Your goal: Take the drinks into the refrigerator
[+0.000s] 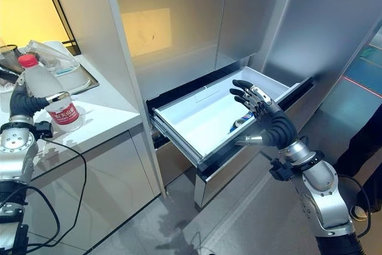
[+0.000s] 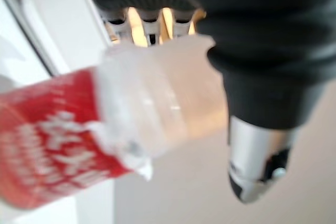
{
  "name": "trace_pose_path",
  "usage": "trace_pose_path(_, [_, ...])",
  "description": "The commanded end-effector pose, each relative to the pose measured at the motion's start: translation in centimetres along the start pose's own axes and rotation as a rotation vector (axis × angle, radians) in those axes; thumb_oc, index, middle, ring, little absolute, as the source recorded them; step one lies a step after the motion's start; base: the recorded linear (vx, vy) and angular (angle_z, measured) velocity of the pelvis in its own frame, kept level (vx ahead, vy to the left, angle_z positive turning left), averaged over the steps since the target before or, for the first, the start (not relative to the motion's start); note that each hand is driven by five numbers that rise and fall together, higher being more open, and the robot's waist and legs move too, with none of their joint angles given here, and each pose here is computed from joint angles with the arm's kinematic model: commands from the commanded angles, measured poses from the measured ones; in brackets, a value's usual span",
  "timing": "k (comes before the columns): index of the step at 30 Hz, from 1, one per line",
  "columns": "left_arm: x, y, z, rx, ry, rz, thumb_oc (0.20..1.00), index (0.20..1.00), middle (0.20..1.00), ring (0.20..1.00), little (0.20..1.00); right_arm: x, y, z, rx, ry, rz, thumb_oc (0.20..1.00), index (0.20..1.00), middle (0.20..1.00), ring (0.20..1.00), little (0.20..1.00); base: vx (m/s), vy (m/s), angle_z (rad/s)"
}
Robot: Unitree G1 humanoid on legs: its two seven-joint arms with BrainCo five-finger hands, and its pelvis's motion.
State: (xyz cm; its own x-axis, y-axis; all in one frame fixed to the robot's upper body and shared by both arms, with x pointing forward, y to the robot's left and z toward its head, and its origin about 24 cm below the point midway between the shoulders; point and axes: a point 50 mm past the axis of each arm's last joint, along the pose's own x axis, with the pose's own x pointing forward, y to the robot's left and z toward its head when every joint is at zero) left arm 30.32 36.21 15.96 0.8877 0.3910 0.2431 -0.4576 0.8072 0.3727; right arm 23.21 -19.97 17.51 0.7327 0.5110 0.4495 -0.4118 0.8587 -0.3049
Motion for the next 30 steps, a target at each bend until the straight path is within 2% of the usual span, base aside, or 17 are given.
trace_pose_path(1, [1.5, 1.2, 2.3, 0.015, -0.078, 0.062, 1.000, 1.000, 1.000, 1.000, 1.000, 0.1, -1.0, 3.1, -0.044, -0.153, -0.036, 1.000, 1.000, 1.000, 1.000, 1.000, 0.00, 0.000, 0.00])
trace_pose_path(20, [1.1, 1.8, 2.0, 0.017, -0.081, 0.113, 1.000, 1.000, 1.000, 1.000, 1.000, 0.3, -0.8, 3.2, -0.045, -0.150, -0.006, 1.000, 1.000, 1.000, 1.000, 1.000, 0.00, 0.000, 0.00])
trace_pose_path(22, [1.1, 1.7, 2.2, 0.001, -0.093, 0.110, 0.567, 0.567, 0.567, 0.567, 0.567, 0.3, -0.8, 3.2, -0.043, -0.152, -0.006, 1.000, 1.000, 1.000, 1.000, 1.000, 0.00, 0.000, 0.00])
trace_pose_path(23, [1.1, 1.5, 2.4, -0.010, -0.107, 0.108, 0.200, 0.200, 0.200, 0.200, 0.200, 0.3, -0.8, 3.2, -0.041, -0.151, -0.006, 1.000, 1.000, 1.000, 1.000, 1.000, 0.00, 0.000, 0.00])
trace_pose_path(30, [1.3, 0.9, 3.2, -0.053, -0.145, 0.097, 0.200, 0.200, 0.200, 0.200, 0.200, 0.4, -0.7, 3.1, -0.035, -0.152, -0.003, 1.000, 1.000, 1.000, 1.000, 1.000, 0.00, 0.000, 0.00])
